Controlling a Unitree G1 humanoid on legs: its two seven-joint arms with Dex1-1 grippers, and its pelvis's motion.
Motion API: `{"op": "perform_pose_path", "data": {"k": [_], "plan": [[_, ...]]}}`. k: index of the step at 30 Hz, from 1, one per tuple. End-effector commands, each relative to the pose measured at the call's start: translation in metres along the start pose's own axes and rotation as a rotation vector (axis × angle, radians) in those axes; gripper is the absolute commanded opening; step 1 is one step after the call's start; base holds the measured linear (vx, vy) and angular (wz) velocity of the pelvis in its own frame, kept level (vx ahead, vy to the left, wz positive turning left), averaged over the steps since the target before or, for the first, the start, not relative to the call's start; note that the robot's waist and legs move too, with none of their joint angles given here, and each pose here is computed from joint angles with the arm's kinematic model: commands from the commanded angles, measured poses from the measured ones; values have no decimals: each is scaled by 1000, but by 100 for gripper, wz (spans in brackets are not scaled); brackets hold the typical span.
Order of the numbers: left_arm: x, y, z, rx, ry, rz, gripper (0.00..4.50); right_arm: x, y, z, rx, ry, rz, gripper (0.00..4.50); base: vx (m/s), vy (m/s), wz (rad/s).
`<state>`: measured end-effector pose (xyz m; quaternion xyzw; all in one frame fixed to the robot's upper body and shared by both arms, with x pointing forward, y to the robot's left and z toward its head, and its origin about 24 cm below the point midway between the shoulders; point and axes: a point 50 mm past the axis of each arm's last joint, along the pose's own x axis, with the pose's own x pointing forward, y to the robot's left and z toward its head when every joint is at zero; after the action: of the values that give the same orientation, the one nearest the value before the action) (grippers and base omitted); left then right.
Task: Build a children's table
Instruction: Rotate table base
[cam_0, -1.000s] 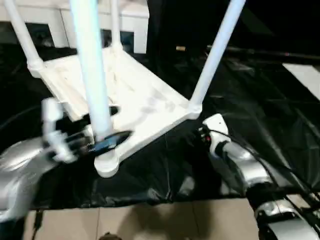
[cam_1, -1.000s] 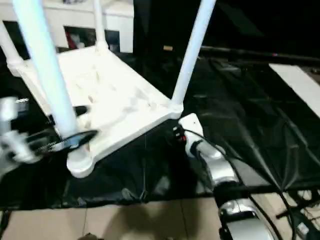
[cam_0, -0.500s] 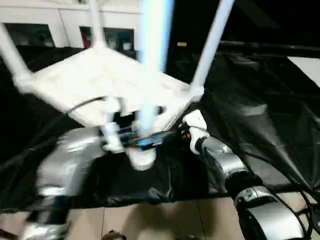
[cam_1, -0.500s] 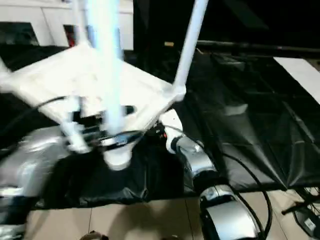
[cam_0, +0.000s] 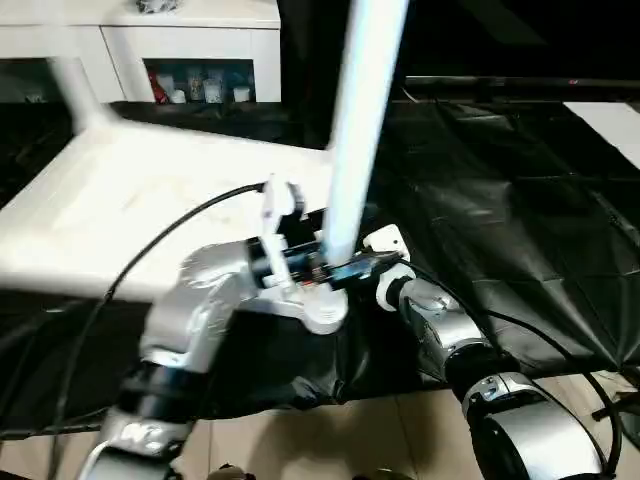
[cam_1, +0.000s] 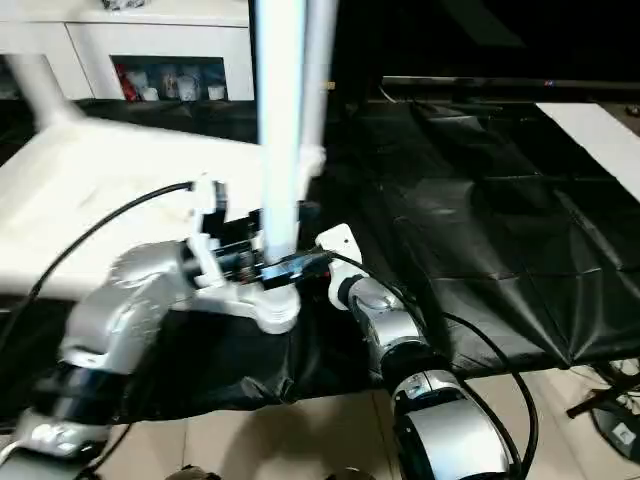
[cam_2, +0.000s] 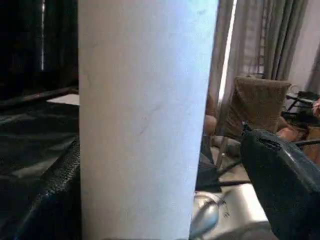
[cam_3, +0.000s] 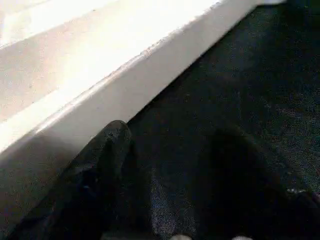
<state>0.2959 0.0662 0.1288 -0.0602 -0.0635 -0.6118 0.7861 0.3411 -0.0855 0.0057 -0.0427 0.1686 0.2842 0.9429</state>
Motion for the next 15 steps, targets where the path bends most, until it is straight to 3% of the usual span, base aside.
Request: {"op": "perform_pose_path", "data": {"k": [1,7,11,13,15], "plan": [[15,-3,2,44,10,-34,443,6,8,11,-20,-29,29,325,0,0,0],[6,17,-2,127,62,76,443,-2,-13,9,-23,-23,-45,325,0,0,0],[-19,31,-4,149,151,108,443,-14,-32,7,-57,-24,-38,325,0,0,0],[-21,31,-5,146,158,102,443,-15,-33,7,-62,-24,-31,325,0,0,0],[-44,36,-9,124,245,63,443,-25,-38,8,-105,-31,59,325,0,0,0]]}}
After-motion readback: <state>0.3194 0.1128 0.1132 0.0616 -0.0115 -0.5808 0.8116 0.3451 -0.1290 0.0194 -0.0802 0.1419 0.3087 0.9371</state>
